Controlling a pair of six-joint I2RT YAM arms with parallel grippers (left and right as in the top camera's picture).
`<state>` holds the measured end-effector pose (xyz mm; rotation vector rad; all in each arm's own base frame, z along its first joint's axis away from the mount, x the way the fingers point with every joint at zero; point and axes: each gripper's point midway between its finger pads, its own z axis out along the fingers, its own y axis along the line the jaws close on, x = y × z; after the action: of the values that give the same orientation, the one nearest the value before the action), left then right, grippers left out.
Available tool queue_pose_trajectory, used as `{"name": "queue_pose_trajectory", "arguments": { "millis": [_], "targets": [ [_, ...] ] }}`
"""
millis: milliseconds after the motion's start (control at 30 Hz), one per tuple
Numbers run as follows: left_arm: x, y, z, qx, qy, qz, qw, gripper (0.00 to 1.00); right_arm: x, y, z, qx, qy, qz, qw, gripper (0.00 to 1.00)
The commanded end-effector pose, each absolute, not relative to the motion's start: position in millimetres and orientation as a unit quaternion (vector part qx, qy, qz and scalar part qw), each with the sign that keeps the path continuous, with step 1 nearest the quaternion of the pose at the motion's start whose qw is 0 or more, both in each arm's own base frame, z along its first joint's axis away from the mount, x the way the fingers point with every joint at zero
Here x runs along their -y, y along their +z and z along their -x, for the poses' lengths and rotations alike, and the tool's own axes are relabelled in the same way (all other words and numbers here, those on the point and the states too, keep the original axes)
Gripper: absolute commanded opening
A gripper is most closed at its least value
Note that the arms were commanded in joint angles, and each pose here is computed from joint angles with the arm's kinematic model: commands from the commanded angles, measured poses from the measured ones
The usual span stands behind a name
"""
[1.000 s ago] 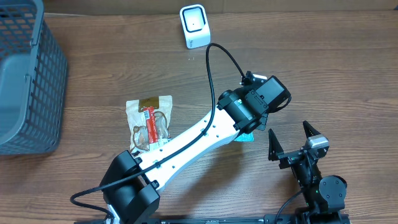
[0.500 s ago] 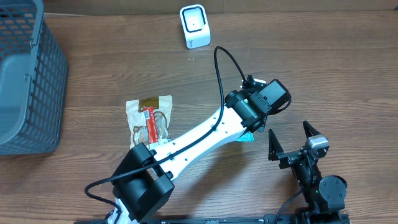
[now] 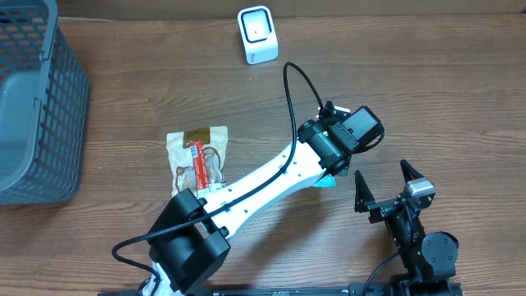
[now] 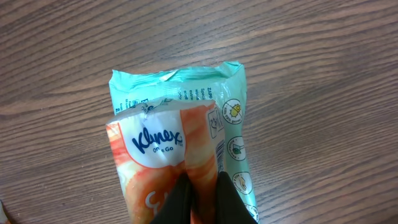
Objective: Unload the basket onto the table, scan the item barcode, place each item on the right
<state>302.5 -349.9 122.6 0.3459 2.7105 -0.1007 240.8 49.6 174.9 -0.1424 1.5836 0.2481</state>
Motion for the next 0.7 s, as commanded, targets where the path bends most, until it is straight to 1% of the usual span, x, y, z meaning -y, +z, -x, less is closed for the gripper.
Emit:
{"name": "queue_pose_trajectory", "arguments": {
  "millis": [0,167,333,467,667],
  "targets": [
    [352,143,-311,-0.967,-0.049,-0.115,0.222,0.04,-48,172,-241,-0.709,0.109,0.060,0.694,1.00],
    [340,169,-313,-0.966,-0.063,-0.097,0.233,0.04,-48,172,-241,-0.709,0.109,0.060,0.694,1.00],
    [310,190,-317,-0.971,-0.070,-0.035,0.227,0.04,-48,172,-241,-0.709,0.109,0.060,0.694,1.00],
    [291,188,-318,-0.979,-0.083,-0.017,0.186,0.04,-48,172,-241,-0.709,0.109,0.060,0.694,1.00],
    [239,176,-324,-0.989,-0.038,0.027,0.137,0.04,-48,172,-241,-0.709,0.109,0.060,0.694,1.00]
  ]
}}
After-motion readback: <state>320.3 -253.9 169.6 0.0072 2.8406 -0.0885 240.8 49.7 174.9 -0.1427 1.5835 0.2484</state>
